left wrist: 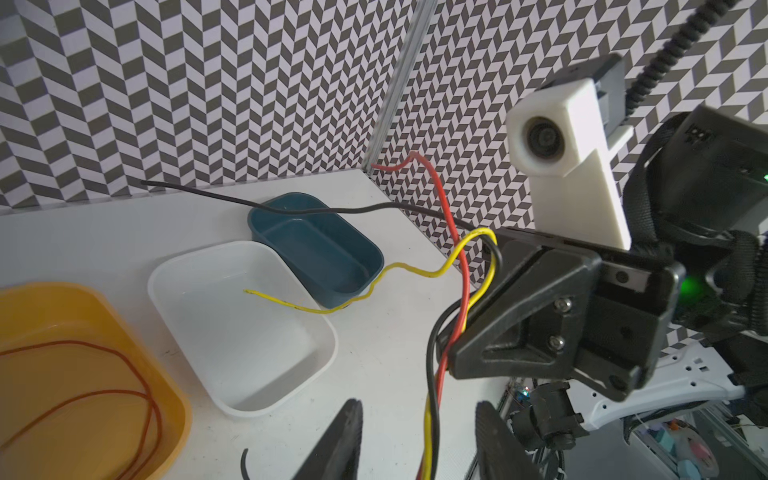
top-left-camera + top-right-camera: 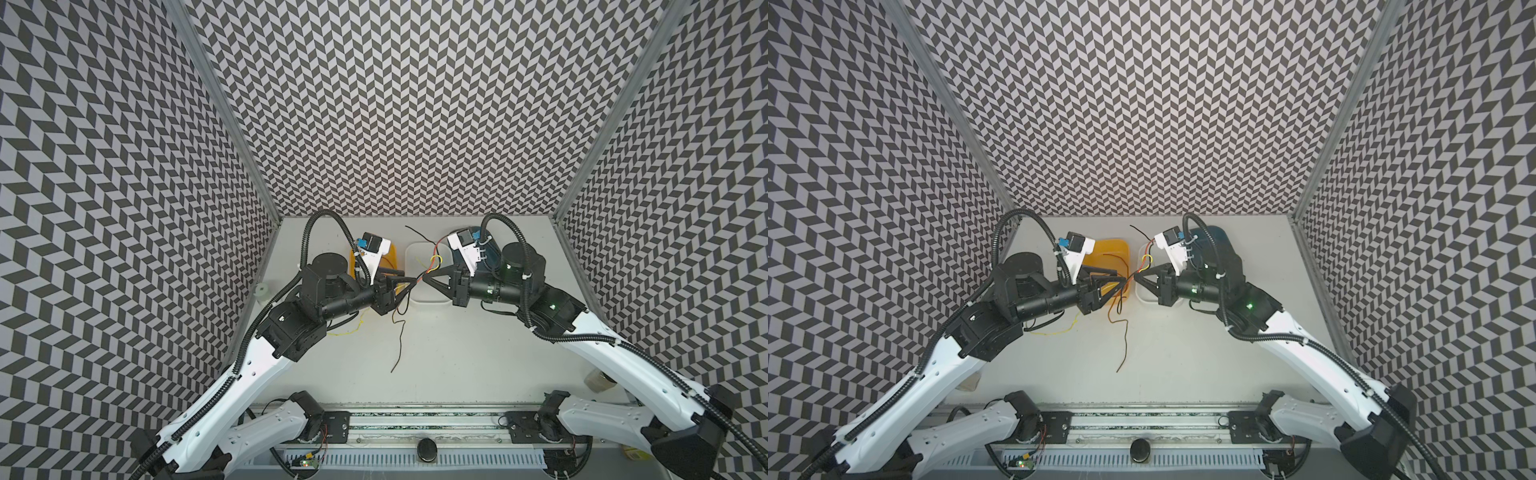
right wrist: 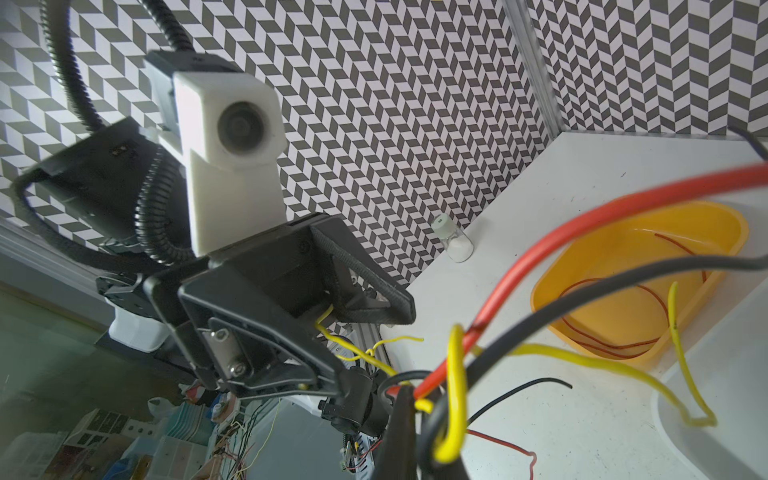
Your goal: Untangle the cables
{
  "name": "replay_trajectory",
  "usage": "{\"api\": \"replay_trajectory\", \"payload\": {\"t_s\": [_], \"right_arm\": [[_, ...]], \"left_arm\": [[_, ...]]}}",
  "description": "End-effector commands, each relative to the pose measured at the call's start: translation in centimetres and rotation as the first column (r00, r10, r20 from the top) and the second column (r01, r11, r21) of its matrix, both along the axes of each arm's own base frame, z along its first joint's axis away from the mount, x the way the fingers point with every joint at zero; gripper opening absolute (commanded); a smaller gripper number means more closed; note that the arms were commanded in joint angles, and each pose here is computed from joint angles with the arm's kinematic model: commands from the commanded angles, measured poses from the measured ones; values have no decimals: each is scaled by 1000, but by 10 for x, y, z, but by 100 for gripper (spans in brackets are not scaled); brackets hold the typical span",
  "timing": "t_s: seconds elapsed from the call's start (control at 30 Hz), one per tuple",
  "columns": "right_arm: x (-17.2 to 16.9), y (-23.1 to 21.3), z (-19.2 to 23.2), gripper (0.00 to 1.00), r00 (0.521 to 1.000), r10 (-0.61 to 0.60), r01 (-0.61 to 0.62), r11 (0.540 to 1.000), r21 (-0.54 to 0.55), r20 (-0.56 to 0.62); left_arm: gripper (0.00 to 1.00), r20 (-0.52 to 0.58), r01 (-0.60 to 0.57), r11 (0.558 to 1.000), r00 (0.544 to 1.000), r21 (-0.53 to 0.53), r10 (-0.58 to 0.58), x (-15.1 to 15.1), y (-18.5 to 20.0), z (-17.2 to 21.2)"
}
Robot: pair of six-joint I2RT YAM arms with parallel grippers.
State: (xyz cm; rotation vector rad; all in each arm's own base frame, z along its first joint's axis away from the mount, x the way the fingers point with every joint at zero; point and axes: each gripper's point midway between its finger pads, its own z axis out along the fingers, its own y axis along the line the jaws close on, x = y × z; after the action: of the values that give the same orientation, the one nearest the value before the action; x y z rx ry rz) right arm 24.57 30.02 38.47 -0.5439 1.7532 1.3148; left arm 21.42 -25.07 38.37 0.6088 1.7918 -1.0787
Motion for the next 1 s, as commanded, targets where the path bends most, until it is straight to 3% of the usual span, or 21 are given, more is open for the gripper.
{"api": "replay_trajectory", "payload": {"t_s": [0.0,0.1,0.23,0.37,0.5,0.6,0.73,0.97], "right_arm": [[9,-17,5,0,996,-73,73,997,-10,50],[10,-21,1,0,994,-88,90,995,-32,61],[31,-51,-14,0,958,-284,285,956,-69,35],[46,-67,-28,0,944,-326,323,944,-63,-44],[49,-75,-28,0,940,-338,337,941,-40,-49],[33,-65,-12,0,973,-230,230,973,3,18],[22,-55,-14,0,991,-130,132,990,-44,38],[-3,-41,-11,0,996,37,-39,999,13,78]], "left_arm": [[47,-28,34,999,999,-35,-35,-9,1,8],[59,-39,13,999,999,-44,-15,-7,4,12],[77,-9,-69,986,998,-154,68,-8,25,41],[90,-13,13,983,1000,-186,-16,-22,20,58],[91,-69,25,990,997,-138,-35,-20,15,47],[91,-68,-46,996,997,-72,41,-10,23,33],[87,-84,-87,996,993,23,88,4,23,13],[76,-202,13,1000,979,-20,-17,11,-5,-14]]}}
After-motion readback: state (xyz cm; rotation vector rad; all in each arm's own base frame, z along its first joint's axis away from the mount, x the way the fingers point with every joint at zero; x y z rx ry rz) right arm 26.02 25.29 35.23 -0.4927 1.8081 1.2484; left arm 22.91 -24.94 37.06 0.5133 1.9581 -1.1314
